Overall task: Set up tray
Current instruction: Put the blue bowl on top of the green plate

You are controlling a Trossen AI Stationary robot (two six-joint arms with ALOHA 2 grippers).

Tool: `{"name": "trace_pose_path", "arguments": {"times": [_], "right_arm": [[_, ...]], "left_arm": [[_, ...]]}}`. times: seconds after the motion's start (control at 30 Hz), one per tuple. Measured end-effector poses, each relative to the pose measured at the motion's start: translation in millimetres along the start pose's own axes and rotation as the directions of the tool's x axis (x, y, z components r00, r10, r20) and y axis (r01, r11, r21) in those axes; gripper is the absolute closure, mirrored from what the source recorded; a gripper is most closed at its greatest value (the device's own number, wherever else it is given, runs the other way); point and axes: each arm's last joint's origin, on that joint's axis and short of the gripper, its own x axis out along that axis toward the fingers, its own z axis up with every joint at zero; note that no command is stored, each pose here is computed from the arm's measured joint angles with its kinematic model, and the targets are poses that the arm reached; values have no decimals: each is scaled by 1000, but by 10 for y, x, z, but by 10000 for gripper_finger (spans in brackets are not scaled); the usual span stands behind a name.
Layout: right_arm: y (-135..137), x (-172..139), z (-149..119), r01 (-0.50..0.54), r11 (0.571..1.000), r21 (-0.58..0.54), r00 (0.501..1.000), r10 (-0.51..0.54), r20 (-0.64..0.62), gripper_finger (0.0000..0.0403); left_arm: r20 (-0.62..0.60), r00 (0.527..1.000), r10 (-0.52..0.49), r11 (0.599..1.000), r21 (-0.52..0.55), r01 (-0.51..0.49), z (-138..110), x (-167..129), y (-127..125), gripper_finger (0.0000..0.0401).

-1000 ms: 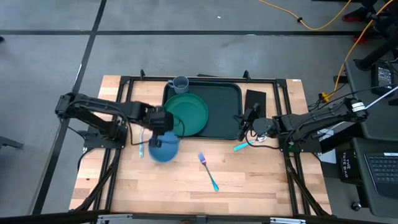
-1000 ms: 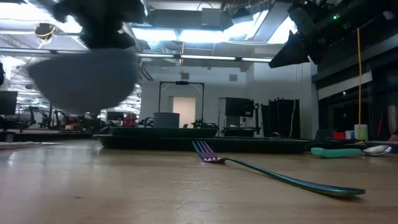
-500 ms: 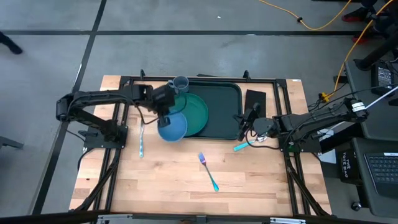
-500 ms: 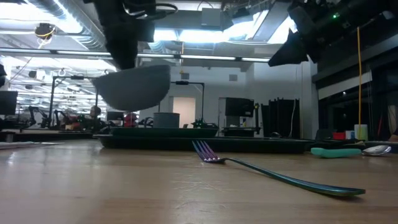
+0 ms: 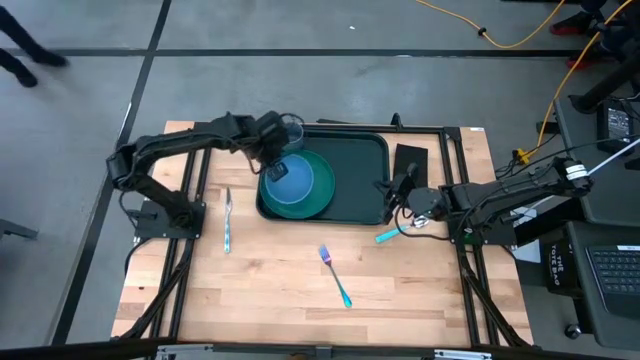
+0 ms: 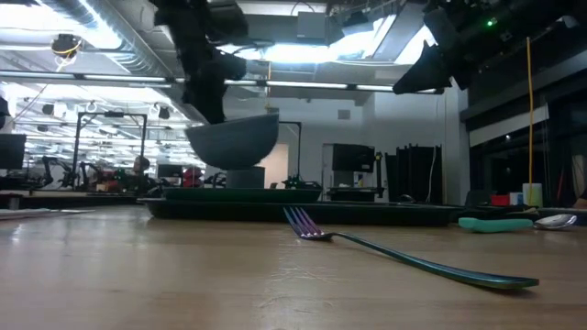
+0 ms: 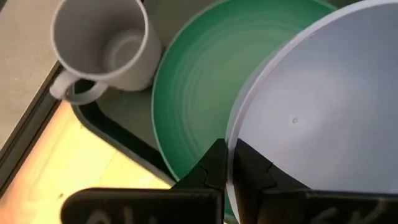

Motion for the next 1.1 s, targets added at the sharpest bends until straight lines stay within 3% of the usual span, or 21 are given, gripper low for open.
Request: {"name": "trace_pose_path", "arguments": {"times": [0.27, 0.53, 0.87, 1.1], "right_arm": [[26, 0, -19, -110, 988, -105, 993, 106, -43, 393], [35, 13, -26, -110, 988, -108, 993, 105, -46, 393], [40, 21, -31, -110, 988, -107, 993, 105, -47, 393], [41, 21, -29, -110, 988, -107, 993, 105, -46, 393]], "left_arm": [[-111, 992, -52, 996, -83, 42, 96, 291, 8, 398], [-177, 983, -39, 995, -99, 22, 108, 554, 42, 398], [-170, 985, -27, 985, -172, -3, 134, 635, 274, 398], [-133, 991, -28, 982, -190, 2, 169, 641, 306, 398]]}}
